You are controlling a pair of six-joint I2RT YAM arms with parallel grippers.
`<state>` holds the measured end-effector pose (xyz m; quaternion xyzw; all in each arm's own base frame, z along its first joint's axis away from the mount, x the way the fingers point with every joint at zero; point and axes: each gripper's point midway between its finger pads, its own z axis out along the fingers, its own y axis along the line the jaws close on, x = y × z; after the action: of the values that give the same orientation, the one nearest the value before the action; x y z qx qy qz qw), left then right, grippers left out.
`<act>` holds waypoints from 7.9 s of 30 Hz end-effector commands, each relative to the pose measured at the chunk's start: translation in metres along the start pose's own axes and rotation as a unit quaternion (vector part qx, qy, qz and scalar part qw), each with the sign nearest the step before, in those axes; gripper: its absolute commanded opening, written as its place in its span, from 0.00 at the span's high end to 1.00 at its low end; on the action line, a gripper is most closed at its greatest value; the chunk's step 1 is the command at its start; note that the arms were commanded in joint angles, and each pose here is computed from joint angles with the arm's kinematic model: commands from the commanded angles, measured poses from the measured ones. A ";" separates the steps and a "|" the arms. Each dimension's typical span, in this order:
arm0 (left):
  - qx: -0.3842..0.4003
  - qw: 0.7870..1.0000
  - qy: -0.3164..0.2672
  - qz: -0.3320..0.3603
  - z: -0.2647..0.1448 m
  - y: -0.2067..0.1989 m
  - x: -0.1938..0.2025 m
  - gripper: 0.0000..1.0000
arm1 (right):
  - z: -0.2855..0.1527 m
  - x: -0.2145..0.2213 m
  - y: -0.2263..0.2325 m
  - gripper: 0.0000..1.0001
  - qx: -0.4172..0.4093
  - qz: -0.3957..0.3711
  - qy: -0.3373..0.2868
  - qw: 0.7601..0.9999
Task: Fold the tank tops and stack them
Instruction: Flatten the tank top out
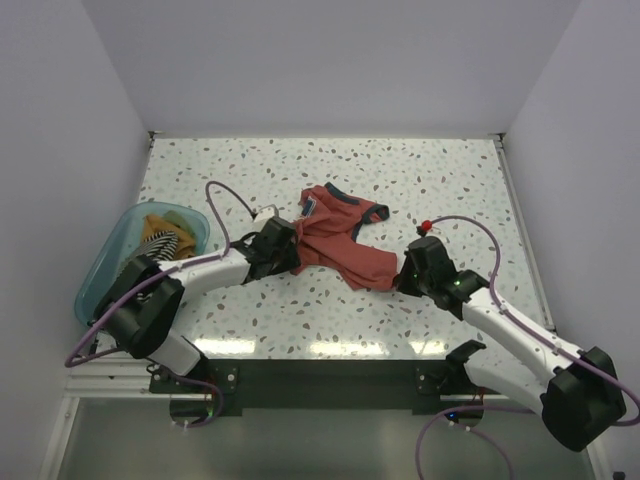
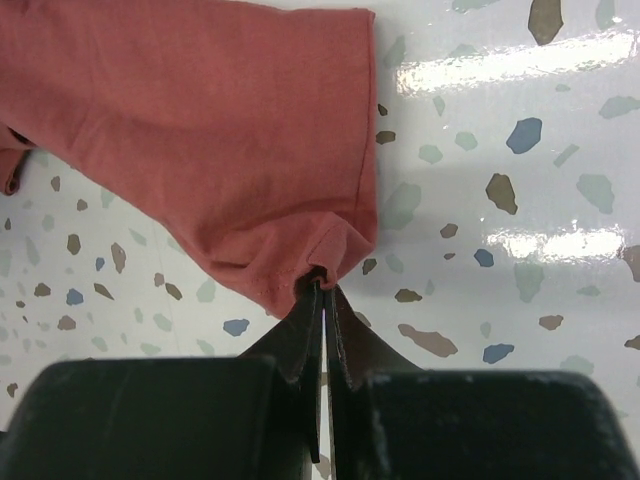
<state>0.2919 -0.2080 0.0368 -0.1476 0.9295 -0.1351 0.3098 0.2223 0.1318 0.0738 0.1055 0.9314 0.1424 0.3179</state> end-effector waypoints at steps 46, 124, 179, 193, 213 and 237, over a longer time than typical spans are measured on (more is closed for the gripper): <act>0.326 0.852 -0.403 -0.071 -0.435 -0.087 -0.280 1.00 | -0.388 -0.313 0.068 1.00 -0.093 0.064 -0.481 0.870; -0.092 0.992 -0.055 -0.061 -0.054 0.095 -0.057 0.60 | 0.058 -0.011 -0.030 0.52 0.037 -0.002 0.044 0.998; -0.188 0.972 0.023 -0.140 -0.042 0.134 0.033 0.62 | 0.043 0.017 -0.023 0.71 -0.001 0.026 0.102 0.994; -0.208 0.973 0.010 -0.104 -0.040 0.134 0.017 0.74 | 0.052 0.010 -0.031 1.00 0.055 0.003 0.094 0.994; -0.096 0.990 0.101 -0.020 -0.063 0.086 0.068 1.00 | 0.036 -0.091 -0.105 1.00 0.132 0.091 0.023 0.987; -0.048 0.996 -0.053 -0.048 -0.150 0.047 -0.035 0.60 | 0.002 -0.108 -0.101 0.48 0.155 0.075 -0.022 0.985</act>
<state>0.1823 -0.1632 0.1351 -0.1876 0.9277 -0.1390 0.2912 0.2927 -0.0135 0.0629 0.2618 0.9293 0.0090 0.2603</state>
